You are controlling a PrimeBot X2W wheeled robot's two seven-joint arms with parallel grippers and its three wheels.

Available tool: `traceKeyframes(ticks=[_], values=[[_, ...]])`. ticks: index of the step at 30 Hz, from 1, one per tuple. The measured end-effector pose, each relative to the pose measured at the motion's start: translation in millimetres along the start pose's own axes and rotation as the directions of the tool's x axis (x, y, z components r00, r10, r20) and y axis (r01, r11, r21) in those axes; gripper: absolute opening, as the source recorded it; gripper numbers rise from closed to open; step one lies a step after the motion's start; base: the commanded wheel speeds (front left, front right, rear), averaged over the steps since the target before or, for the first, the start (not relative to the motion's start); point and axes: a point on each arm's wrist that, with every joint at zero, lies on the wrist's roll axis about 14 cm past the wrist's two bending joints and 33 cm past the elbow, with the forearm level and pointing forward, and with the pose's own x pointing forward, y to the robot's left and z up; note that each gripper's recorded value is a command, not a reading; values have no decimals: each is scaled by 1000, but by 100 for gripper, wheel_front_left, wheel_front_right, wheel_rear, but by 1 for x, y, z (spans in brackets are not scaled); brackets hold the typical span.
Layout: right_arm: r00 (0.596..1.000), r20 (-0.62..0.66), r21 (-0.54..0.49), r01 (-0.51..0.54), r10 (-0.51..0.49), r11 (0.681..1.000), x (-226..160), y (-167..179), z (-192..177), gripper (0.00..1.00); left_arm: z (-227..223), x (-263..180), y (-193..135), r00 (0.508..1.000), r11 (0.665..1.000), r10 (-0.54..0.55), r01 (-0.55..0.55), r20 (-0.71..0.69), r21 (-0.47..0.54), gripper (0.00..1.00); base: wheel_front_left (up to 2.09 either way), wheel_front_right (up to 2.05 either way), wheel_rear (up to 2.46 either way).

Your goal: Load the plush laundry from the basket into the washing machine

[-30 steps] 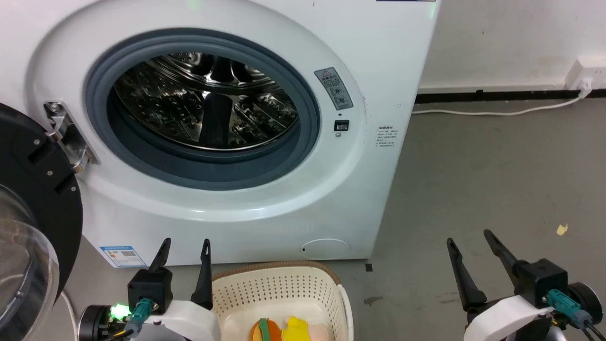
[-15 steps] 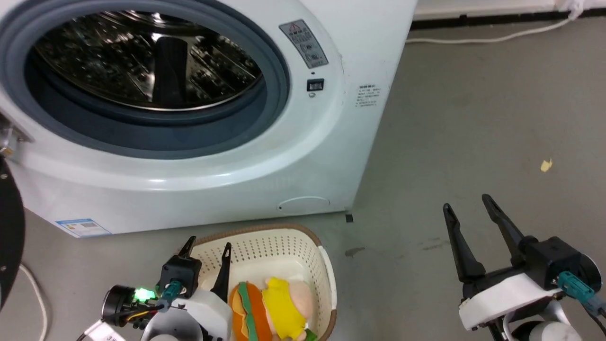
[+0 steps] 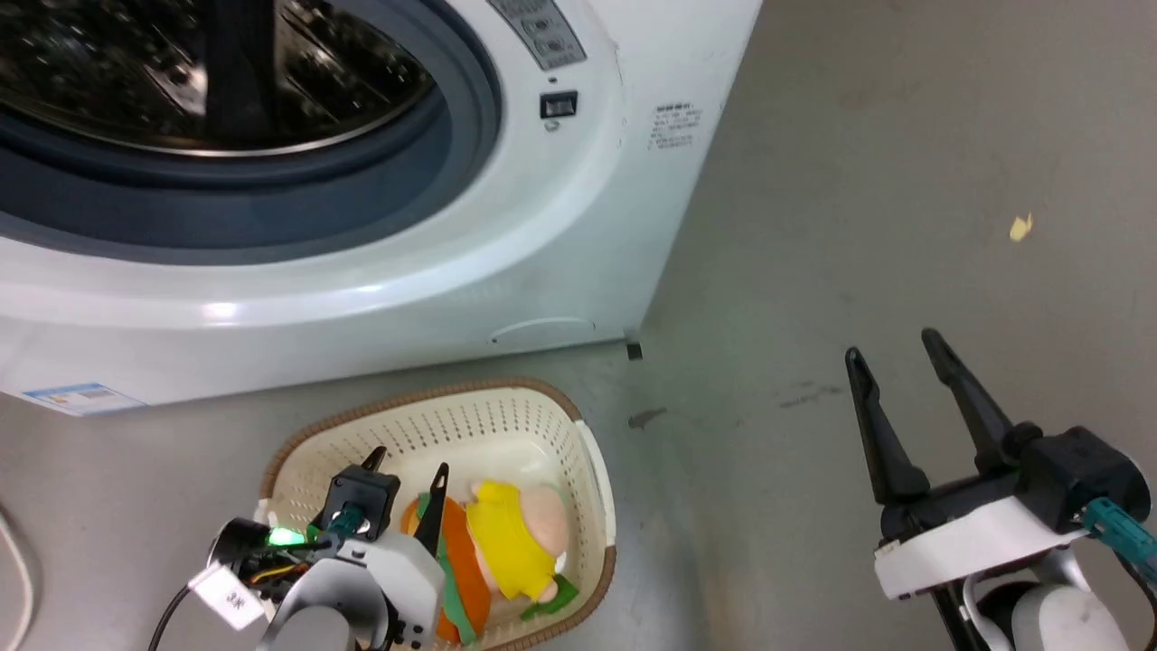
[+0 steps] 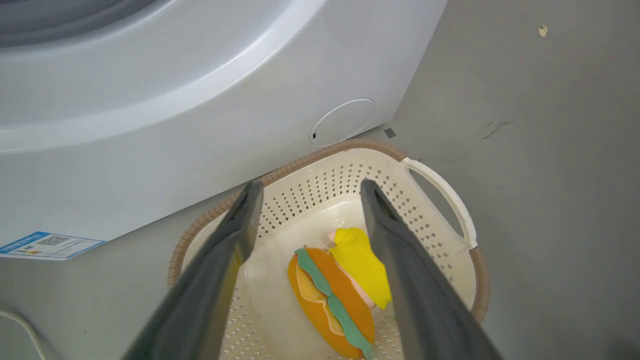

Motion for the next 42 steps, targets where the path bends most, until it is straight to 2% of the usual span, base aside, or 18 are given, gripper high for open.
traceKeyframes(ticks=[8, 18, 27, 35, 42], values=[[1000, -16, 17, -4, 5, 1000, 10, 1, -12, 100, -33, 22, -13, 991, 997, -76, 75, -109, -12, 100, 0, 0, 0], [999, -41, 22, 14, -13, 1000, 17, -6, -27, 100, -71, 43, -28, 950, 980, -184, 196, -252, 26, 100, 0, 0, 0], [998, -59, 49, 31, -28, 998, 23, -11, -40, 100, -116, 52, -46, 869, 952, -274, 306, -412, 11, 100, 0, 0, 0], [995, -87, 58, 58, -53, 997, 28, -20, -56, 100, -143, 71, -36, 813, 929, -295, 367, -502, 48, 100, 0, 0, 0], [991, -116, 68, 81, -73, 994, 30, -27, -72, 100, -173, 79, -41, 735, 887, -328, 456, -594, 75, 100, 0, 0, 0]])
